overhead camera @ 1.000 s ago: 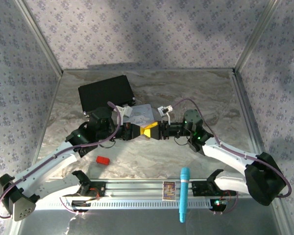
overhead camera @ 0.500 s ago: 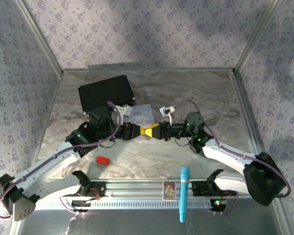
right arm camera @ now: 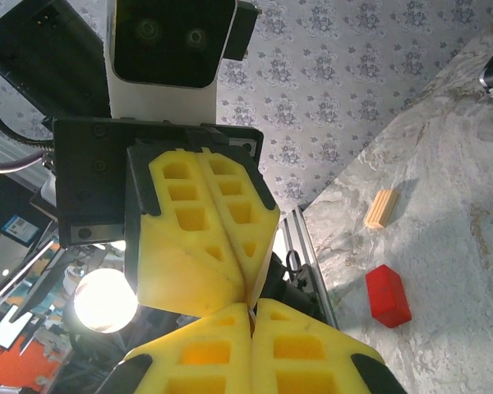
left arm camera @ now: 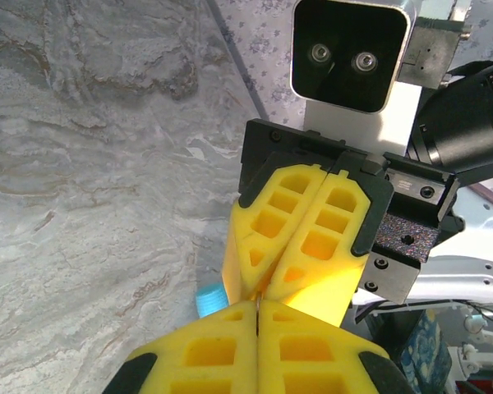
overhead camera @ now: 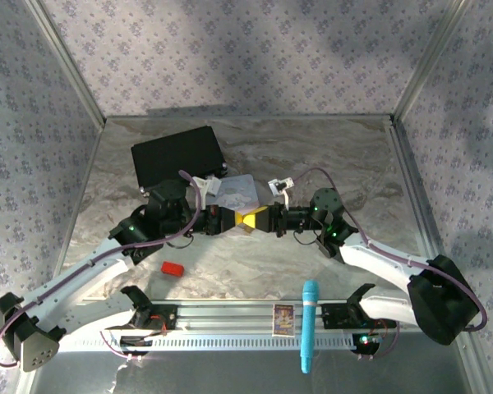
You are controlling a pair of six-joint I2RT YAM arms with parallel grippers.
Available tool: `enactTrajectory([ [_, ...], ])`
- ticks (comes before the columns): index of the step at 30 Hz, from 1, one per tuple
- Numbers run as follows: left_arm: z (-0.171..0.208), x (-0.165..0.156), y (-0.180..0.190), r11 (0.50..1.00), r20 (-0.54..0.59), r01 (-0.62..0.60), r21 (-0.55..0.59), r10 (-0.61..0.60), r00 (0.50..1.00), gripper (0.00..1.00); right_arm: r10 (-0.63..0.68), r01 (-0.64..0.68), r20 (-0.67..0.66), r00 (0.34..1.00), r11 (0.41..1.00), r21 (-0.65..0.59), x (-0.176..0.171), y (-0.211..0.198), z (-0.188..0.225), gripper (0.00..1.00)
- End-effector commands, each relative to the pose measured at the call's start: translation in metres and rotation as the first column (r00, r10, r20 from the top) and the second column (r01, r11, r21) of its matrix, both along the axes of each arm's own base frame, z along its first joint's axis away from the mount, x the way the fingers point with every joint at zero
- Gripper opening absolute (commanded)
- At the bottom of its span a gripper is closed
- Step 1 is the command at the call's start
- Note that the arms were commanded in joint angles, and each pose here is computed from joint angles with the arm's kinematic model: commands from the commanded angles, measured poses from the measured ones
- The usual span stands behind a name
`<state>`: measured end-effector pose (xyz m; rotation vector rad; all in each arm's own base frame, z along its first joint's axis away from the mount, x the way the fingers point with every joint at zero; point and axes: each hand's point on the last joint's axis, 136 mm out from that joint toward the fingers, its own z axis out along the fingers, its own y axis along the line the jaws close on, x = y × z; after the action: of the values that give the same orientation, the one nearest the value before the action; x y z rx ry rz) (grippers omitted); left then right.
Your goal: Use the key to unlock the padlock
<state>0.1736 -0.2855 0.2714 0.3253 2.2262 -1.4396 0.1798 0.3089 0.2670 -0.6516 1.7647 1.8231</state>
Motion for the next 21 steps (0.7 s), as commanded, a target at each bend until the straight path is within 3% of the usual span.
enactTrajectory([
  [1,-0.003,0.015,0.012,0.994,0.03,-0.1,0.048,0.099,0.995,0.36,-0.027,0.028,0.023,0.999,1.0,-0.009,0.002,-0.005,-0.002,0.0],
  [2,-0.005,0.024,0.019,0.984,0.045,-0.163,0.065,0.16,0.986,0.6,-0.054,0.054,0.011,0.998,0.998,-0.031,0.006,-0.008,-0.008,0.0],
  [3,-0.007,0.032,0.026,0.971,0.058,-0.231,0.063,0.228,0.972,0.77,-0.094,0.093,-0.009,0.996,0.994,-0.063,0.013,-0.012,-0.016,0.0],
  [4,-0.008,0.039,0.032,0.956,0.06,-0.289,0.044,0.286,0.956,0.9,-0.127,0.125,-0.017,0.992,0.988,-0.092,0.018,-0.016,-0.023,0.0],
  [5,-0.011,0.046,0.037,0.938,0.054,-0.347,0.013,0.346,0.937,0.95,-0.174,0.168,-0.038,0.984,0.976,-0.136,0.025,-0.021,-0.034,0.0],
  [9,-0.053,0.064,0.056,0.825,-0.067,-0.566,-0.016,0.564,0.823,0.92,-0.352,0.322,-0.075,0.933,0.91,-0.261,0.05,-0.043,-0.069,0.0],
  [14,-0.118,0.059,0.066,0.679,-0.093,-0.705,0.205,0.731,0.676,0.8,-0.484,0.419,-0.065,0.873,0.811,-0.409,0.063,-0.063,-0.101,0.0],
  [21,-0.173,0.068,0.042,0.588,-0.066,-0.723,0.362,0.79,0.609,0.79,-0.55,0.472,-0.049,0.834,0.756,-0.454,0.065,-0.076,-0.115,0.0],
])
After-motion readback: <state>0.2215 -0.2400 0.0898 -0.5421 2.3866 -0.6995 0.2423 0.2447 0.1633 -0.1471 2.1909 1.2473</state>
